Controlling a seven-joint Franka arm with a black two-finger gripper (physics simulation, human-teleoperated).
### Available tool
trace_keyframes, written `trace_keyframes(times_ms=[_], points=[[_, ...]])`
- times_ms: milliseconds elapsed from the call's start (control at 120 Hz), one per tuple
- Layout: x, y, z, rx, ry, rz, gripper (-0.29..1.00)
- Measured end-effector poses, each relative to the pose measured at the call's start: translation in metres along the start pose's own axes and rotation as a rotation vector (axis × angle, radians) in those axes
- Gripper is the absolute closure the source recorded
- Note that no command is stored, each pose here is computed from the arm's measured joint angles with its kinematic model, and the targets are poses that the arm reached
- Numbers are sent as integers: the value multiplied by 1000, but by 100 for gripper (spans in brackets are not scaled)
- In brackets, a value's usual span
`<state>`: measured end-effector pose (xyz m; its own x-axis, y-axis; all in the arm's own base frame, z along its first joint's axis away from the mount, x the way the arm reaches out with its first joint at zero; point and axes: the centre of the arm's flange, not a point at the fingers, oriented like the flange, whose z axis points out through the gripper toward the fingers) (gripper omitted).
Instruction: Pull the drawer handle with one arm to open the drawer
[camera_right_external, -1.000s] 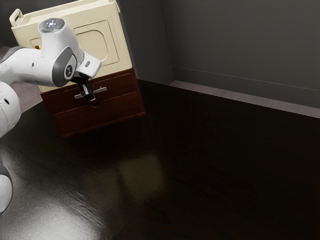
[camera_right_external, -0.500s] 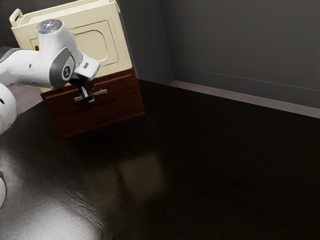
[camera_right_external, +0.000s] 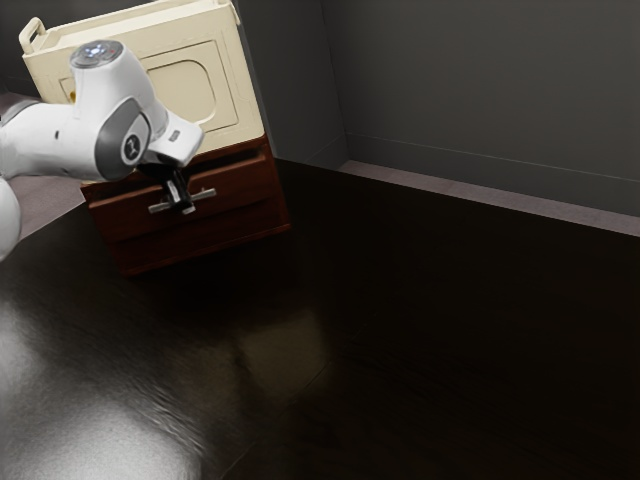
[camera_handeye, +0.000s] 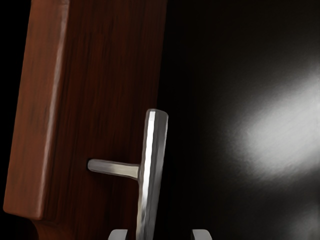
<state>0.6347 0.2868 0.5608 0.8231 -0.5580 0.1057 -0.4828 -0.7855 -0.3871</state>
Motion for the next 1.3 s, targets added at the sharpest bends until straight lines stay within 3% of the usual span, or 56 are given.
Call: trace_keyframes(times_ms=[1300], points=[[-17, 33, -19, -49, 11, 0, 60]])
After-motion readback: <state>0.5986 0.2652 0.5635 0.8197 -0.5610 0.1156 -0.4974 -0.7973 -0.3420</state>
